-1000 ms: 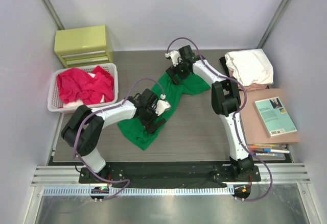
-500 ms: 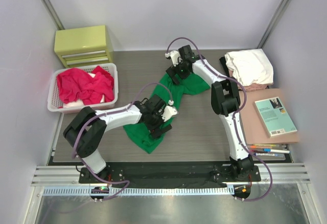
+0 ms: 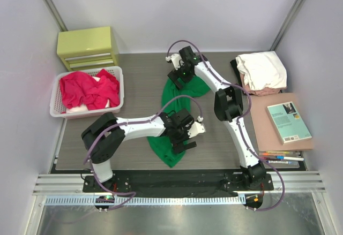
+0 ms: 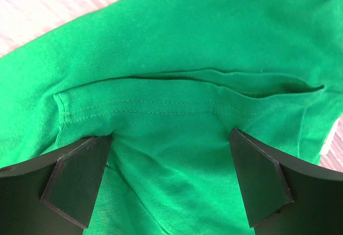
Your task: Fold and stack the t-shirts
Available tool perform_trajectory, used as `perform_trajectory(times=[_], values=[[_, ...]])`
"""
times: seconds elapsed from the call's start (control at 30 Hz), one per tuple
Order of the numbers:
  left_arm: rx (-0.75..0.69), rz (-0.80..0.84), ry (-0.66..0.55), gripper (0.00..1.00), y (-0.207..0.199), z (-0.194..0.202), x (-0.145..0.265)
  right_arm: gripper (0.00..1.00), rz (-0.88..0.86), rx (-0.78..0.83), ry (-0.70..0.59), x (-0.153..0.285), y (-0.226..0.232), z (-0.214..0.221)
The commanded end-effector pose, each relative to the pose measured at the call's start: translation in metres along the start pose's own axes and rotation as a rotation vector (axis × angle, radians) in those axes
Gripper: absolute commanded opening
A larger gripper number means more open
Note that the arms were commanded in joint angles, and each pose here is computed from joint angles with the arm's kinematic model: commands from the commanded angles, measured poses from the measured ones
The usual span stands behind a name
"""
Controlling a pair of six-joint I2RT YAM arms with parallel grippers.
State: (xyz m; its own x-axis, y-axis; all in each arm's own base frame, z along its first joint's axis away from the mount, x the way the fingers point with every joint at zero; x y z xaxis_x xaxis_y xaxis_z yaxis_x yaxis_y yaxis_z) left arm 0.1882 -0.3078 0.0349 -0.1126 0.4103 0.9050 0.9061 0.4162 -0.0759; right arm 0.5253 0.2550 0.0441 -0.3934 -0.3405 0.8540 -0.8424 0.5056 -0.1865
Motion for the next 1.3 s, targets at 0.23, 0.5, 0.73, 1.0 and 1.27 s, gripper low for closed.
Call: perform_trajectory(times=[0.23, 0.5, 0.73, 1.0, 1.27], values=[[-0.107, 0.144, 0.134, 1.0, -0.068, 0.017, -0.037, 1.0, -0.076, 0.149, 0.115, -0.027, 0.063, 0.009], [-0.125, 0.148, 0.136, 1.0, -0.076, 0.02, -0.039, 1.0, 0.027, 0.162, 0.169, -0.048, 0.048, 0.021], [-0.117, 0.15, 0.135, 1.0, -0.077, 0.02, -0.035, 1.0, 0.242, 0.056, 0.164, -0.057, 0.004, 0.019], [-0.102, 0.15, 0.136, 1.0, -0.078, 0.022, -0.034, 1.0, 0.753, 0.023, 0.151, -0.021, -0.068, 0.008], [-0.095, 0.148, 0.143, 1.0, -0.077, 0.027, -0.031, 1.0, 1.191, 0.201, 0.282, -0.006, -0.091, 0.014]])
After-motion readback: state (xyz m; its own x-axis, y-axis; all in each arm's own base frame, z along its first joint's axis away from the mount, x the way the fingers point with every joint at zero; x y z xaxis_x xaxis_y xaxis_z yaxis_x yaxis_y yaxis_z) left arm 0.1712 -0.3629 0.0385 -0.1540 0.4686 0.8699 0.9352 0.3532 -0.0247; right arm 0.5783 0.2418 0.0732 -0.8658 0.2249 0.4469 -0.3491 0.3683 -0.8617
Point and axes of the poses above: each gripper's point midway between its finger pads, its own x axis back along the fingers, its own y axis along the line the jaws close on, z = x × y, the point moved 2 cm from there along x, back along the fingers, and after that the axes turned 12 degrees about x, right-handed, at the moved point
